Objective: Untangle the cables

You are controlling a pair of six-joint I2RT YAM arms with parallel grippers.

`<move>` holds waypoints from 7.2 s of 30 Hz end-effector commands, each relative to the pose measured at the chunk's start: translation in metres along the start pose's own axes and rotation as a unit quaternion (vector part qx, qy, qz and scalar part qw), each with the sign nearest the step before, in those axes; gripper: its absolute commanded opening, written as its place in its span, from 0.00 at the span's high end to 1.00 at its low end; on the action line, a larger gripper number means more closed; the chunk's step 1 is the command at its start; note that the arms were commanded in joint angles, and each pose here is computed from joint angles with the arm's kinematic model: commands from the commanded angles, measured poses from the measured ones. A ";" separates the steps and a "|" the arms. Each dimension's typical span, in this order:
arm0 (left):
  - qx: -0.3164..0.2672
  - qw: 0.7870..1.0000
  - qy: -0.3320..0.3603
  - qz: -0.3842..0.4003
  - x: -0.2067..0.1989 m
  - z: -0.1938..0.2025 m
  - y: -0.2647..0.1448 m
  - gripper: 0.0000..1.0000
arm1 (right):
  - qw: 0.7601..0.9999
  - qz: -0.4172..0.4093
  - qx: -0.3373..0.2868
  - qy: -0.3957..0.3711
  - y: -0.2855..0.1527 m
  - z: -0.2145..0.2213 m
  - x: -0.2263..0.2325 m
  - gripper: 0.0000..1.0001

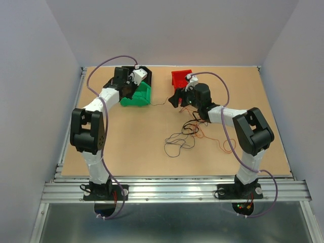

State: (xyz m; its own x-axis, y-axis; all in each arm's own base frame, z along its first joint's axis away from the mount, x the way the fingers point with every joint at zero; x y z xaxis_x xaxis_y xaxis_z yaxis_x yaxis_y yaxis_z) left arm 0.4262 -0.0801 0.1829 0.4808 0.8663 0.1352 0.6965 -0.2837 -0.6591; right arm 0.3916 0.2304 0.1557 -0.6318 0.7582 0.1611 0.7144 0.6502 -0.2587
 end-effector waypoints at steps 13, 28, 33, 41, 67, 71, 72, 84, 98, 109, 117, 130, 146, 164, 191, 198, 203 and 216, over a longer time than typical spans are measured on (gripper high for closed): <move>0.023 0.994 -0.011 -0.107 0.051 -0.001 0.027 0.98 | 0.994 0.102 0.023 -0.009 -0.012 -0.011 -0.014 0.22; -0.049 0.996 -0.006 -0.080 0.041 -0.034 -0.026 0.41 | 0.968 0.218 0.124 -0.031 -0.031 0.001 -0.033 0.31; -0.067 0.995 -0.004 -0.074 0.032 -0.043 -0.042 0.38 | 0.957 0.241 0.152 -0.052 -0.033 0.009 -0.041 0.35; -0.105 0.994 0.015 -0.025 -0.031 -0.064 -0.052 0.38 | 0.949 0.278 0.146 -0.017 -0.047 0.009 -0.072 0.39; -0.152 0.972 -0.036 0.178 -0.149 -0.061 0.016 0.39 | 0.937 0.199 0.288 0.003 -0.095 0.078 -0.024 0.99; -0.150 0.971 -0.035 0.182 -0.151 -0.054 0.013 0.39 | 0.954 0.209 0.217 0.005 -0.140 0.044 0.002 0.99; -0.149 0.971 -0.034 0.185 -0.152 -0.053 0.013 0.39 | 0.963 0.208 0.173 0.003 -0.155 0.023 0.010 1.00; -0.154 0.969 -0.015 0.194 -0.171 -0.055 0.020 0.38 | 0.963 0.242 0.113 -0.024 -0.172 0.005 0.020 0.43; -0.079 0.988 0.032 0.127 -0.225 -0.040 0.075 0.35 | 0.945 0.312 0.093 -0.022 -0.104 -0.004 -0.029 0.24; -0.052 0.994 0.017 0.098 -0.231 -0.033 0.105 0.42 | 0.933 0.360 0.009 0.003 -0.155 -0.012 -0.032 0.23; -0.054 0.991 0.017 0.121 -0.235 -0.037 0.103 0.90 | 0.933 0.360 0.007 0.005 -0.159 -0.008 -0.034 0.23; -0.080 0.980 0.009 0.183 -0.235 -0.072 0.059 1.00 | 0.934 0.357 0.008 0.009 -0.160 -0.004 -0.038 0.24; -0.096 0.955 -0.077 0.272 -0.172 -0.120 0.036 1.00 | 0.937 0.348 0.015 0.015 -0.155 0.000 -0.039 0.26; -0.046 0.971 -0.057 0.226 -0.149 -0.118 0.048 1.00 | 0.934 0.357 0.014 0.010 -0.146 -0.002 -0.045 0.28; -0.032 0.984 -0.017 0.175 -0.138 -0.075 0.007 1.00 | 0.957 0.289 -0.014 0.013 0.015 -0.028 -0.122 0.31; -0.024 0.983 -0.017 0.181 -0.139 -0.074 0.012 1.00 | 0.955 0.295 -0.002 0.027 0.027 -0.014 -0.128 0.69; -0.019 0.984 -0.013 0.179 -0.138 -0.072 0.010 1.00 | 0.955 0.293 0.008 0.054 0.010 0.006 -0.115 0.96; -0.021 0.983 -0.008 0.182 -0.136 -0.069 -0.025 1.00 | 0.928 0.370 0.045 0.031 -0.023 0.031 -0.018 0.82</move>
State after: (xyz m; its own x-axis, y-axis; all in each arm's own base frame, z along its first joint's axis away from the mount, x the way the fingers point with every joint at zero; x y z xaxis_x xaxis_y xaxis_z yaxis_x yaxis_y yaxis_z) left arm 0.3946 -0.2258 0.2008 0.6693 0.7305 -0.1361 0.4773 -0.5630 -0.6747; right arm 0.4014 0.1887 0.1115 -0.0191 0.9993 -0.0322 0.8991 0.0031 -0.4377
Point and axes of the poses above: each gripper's point midway between its finger pads, its own y axis out along the fingers, its own x axis along the line the jaws close on, z = x × y, the point moved 9 cm from there along -y, back along the fingers, and after that the axes turned 10 degrees about -y, right-handed, at the moved point
